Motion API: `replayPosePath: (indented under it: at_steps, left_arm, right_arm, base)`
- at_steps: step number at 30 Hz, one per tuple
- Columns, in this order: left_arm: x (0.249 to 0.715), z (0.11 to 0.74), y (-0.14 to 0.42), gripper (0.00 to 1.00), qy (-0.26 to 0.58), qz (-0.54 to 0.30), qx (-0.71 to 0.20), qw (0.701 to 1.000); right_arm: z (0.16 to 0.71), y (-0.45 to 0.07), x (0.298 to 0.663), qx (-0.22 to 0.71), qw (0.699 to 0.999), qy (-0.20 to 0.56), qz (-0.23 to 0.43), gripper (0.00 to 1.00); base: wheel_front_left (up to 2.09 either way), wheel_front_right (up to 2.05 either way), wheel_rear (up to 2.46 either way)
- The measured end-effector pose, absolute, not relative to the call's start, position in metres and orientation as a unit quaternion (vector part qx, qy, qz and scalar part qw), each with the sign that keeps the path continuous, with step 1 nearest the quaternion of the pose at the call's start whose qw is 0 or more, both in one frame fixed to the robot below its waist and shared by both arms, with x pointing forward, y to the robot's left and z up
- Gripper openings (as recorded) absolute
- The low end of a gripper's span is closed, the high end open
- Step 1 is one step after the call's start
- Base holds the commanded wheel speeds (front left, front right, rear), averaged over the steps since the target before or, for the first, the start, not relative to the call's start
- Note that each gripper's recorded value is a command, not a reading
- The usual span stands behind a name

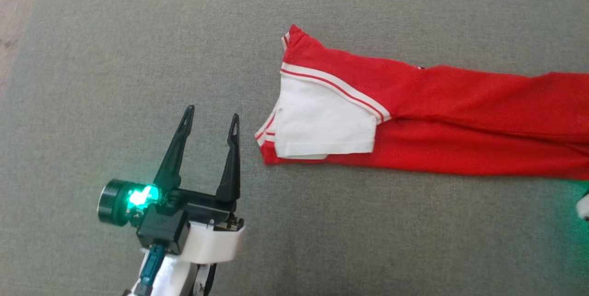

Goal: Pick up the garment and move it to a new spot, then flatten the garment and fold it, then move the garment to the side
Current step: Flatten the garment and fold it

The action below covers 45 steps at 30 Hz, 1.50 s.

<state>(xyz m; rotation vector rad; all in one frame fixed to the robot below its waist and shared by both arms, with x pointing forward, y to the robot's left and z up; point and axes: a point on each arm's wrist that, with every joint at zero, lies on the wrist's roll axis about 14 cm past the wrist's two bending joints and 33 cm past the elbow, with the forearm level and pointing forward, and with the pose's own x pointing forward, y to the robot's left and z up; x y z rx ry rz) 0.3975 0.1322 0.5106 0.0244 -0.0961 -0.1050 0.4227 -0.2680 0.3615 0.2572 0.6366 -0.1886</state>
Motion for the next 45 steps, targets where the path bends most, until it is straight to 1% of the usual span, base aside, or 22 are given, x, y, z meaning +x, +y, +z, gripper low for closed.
replayPosePath:
  at_steps: [6, 10, 16, 18, 19, 20, 23, 24, 29, 34, 35, 39, 41, 42, 45]
  left_arm:
    - [0.397, 0.511, 0.133, 1.0, -0.05, -0.052, 0.011, 0.997]
    - [0.396, 0.513, 0.13, 1.0, -0.054, -0.06, 0.012, 0.997]
    - [0.394, 0.519, 0.131, 1.0, -0.063, -0.061, 0.012, 0.996]
    - [0.393, 0.52, 0.133, 1.0, -0.063, -0.059, 0.013, 0.996]
    - [0.391, 0.521, 0.135, 1.0, -0.064, -0.057, 0.013, 0.996]
    - [0.39, 0.521, 0.136, 1.0, -0.064, -0.054, 0.014, 0.996]
    - [0.386, 0.519, 0.139, 1.0, -0.059, -0.047, 0.009, 0.997]
    - [0.384, 0.517, 0.14, 1.0, -0.056, -0.046, 0.006, 0.997]
    - [0.381, 0.518, 0.149, 1.0, -0.056, -0.029, 0.012, 0.998]
    - [0.379, 0.516, 0.156, 1.0, -0.052, -0.018, 0.008, 0.998]
    - [0.379, 0.516, 0.156, 1.0, -0.052, -0.018, 0.008, 0.998]
    - [0.377, 0.513, 0.16, 1.0, -0.045, -0.011, 0.006, 0.999]
    - [0.376, 0.51, 0.162, 1.0, -0.041, -0.006, 0.006, 0.999]
    - [0.375, 0.509, 0.165, 1.0, -0.039, -0.003, 0.005, 0.999]
    - [0.374, 0.511, 0.171, 1.0, -0.041, 0.007, 0.006, 0.999]
  right_arm:
    - [0.396, -0.3, 0.432, 0.092, 0.956, 0.256, -0.11, 0.0]
    - [0.426, -0.295, 0.444, 0.066, 0.971, 0.212, -0.086, 0.0]
    - [0.483, -0.245, 0.467, 0.043, 0.991, 0.128, -0.005, 0.0]
    - [0.501, -0.222, 0.472, 0.04, 0.994, 0.101, 0.029, 0.0]
    - [0.516, -0.197, 0.476, 0.041, 0.994, 0.079, 0.061, 0.0]
    - [0.522, -0.183, 0.478, 0.037, 0.994, 0.072, 0.08, 0.0]
    - [0.533, -0.139, 0.48, 0.037, 0.988, 0.061, 0.138, 0.0]
    - [0.535, -0.108, 0.478, 0.035, 0.981, 0.06, 0.179, 0.0]
    - [0.525, -0.04, 0.465, 0.027, 0.958, 0.08, 0.273, 0.0]
    - [0.487, 0.011, 0.449, 0.044, 0.934, 0.134, 0.329, 0.0]
    - [0.487, 0.011, 0.449, 0.044, 0.934, 0.134, 0.329, 0.0]
    - [0.456, 0.049, 0.434, 0.058, 0.913, 0.174, 0.366, 0.0]
    - [0.441, 0.063, 0.425, 0.046, 0.903, 0.188, 0.384, 0.0]
    - [0.427, 0.073, 0.416, 0.034, 0.892, 0.206, 0.4, 1.0]
    - [0.426, 0.08, 0.41, 0.037, 0.89, 0.199, 0.409, 1.0]
  base:
    - [0.0, 0.0, 0.0]
    - [0.0, 0.0, 0.0]
    - [0.0, 0.0, 0.0]
    - [0.0, 0.0, 0.0]
    - [0.0, 0.0, 0.0]
    - [0.0, 0.0, 0.0]
    - [0.0, 0.0, 0.0]
    - [0.0, 0.0, 0.0]
    - [0.0, 0.0, 0.0]
    - [0.0, 0.0, 0.0]
    - [0.0, 0.0, 0.0]
    - [0.0, 0.0, 0.0]
    - [0.0, 0.0, 0.0]
    - [0.0, 0.0, 0.0]
    - [0.0, 0.0, 0.0]
